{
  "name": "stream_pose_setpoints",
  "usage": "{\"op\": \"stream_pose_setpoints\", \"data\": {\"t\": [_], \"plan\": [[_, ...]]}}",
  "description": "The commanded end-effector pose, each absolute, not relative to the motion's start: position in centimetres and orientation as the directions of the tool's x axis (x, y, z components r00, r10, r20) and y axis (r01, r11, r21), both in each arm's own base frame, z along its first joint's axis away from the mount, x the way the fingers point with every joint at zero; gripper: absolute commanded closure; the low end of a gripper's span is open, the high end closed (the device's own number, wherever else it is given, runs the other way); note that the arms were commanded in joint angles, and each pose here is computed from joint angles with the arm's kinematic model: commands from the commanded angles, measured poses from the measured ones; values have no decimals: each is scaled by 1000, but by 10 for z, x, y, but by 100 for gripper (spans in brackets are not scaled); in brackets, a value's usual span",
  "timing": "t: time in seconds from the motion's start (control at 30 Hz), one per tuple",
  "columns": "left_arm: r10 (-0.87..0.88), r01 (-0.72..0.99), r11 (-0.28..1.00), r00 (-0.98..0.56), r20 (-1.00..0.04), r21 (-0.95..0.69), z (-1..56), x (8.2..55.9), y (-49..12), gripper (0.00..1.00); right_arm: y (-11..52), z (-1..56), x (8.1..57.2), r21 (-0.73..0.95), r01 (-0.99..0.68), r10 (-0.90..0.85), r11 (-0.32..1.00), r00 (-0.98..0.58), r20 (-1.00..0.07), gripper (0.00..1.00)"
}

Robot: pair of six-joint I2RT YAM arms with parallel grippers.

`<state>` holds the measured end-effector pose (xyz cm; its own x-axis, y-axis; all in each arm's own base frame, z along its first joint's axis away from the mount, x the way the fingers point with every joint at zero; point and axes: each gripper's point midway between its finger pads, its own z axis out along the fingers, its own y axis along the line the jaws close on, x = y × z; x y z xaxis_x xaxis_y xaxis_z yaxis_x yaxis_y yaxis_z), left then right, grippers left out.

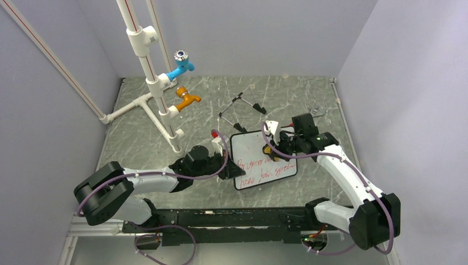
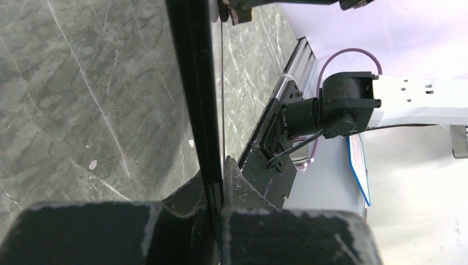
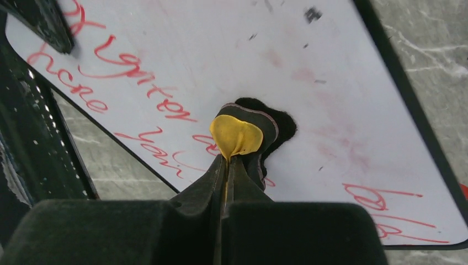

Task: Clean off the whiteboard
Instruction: Erase the whiteboard at the center of the board.

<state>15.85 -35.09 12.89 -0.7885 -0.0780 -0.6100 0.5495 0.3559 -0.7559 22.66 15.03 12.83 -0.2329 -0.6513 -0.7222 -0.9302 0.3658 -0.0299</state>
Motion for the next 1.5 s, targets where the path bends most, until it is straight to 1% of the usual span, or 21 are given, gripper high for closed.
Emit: {"op": "stream_pose_setpoints", "data": {"t": [0.0,0.13,0.2,0.27,0.4,0.47,0.6,0.67,0.73,0.77,0.93,1.03,1.13,1.23,1.3,1.37,1.47], "plan": [[-65,688,163,-708,-703,-707,173,138,-362,100,169,172,262,-84,-912,-577,401,-180,-797,100],[-68,688,161,-707,-703,-708,174,139,-363,100,147,174,290,-104,-852,-567,513,-245,-786,100],[-70,690,158,-705,-705,-706,175,139,-363,100,130,166,294,-106,-828,-570,551,-280,-773,100],[-68,689,157,-707,-704,-708,174,138,-363,100,116,155,289,-109,-819,-584,564,-302,-754,100],[-63,695,161,-701,-710,-701,175,138,-362,100,113,130,257,-78,-866,-628,494,-294,-721,100],[-60,697,162,-699,-712,-698,175,138,-362,100,120,125,240,-36,-896,-623,444,-279,-731,100],[-57,698,161,-700,-712,-698,174,138,-362,100,150,130,216,-3,-945,-624,327,-214,-752,100],[-59,695,160,-702,-710,-701,174,139,-363,100,166,138,212,-13,-960,-622,278,-170,-764,100],[-61,693,161,-704,-707,-703,174,139,-362,100,177,150,216,-12,-965,-601,263,-154,-784,100],[-62,692,163,-704,-708,-703,173,139,-362,100,179,156,222,-15,-963,-594,270,-154,-790,100],[-67,693,170,-701,-710,-701,174,139,-361,100,164,178,267,-68,-907,-564,416,-199,-801,100],[-67,694,164,-701,-710,-701,175,139,-361,100,142,168,281,-78,-871,-573,485,-249,-781,100],[-66,695,165,-700,-711,-699,174,139,-361,100,124,152,277,-69,-859,-590,507,-288,-754,100],[-66,698,168,-697,-714,-696,174,139,-360,100,121,135,259,-56,-876,-613,479,-288,-736,100],[-66,699,166,-696,-715,-696,175,139,-359,100,128,129,244,-21,-902,-609,432,-274,-745,100],[-64,698,166,-697,-714,-696,174,139,-359,100,140,130,230,-2,-928,-605,373,-241,-759,100],[-65,696,165,-699,-712,-699,174,140,-359,100,162,137,220,-20,-955,-619,297,-177,-765,100]]}}
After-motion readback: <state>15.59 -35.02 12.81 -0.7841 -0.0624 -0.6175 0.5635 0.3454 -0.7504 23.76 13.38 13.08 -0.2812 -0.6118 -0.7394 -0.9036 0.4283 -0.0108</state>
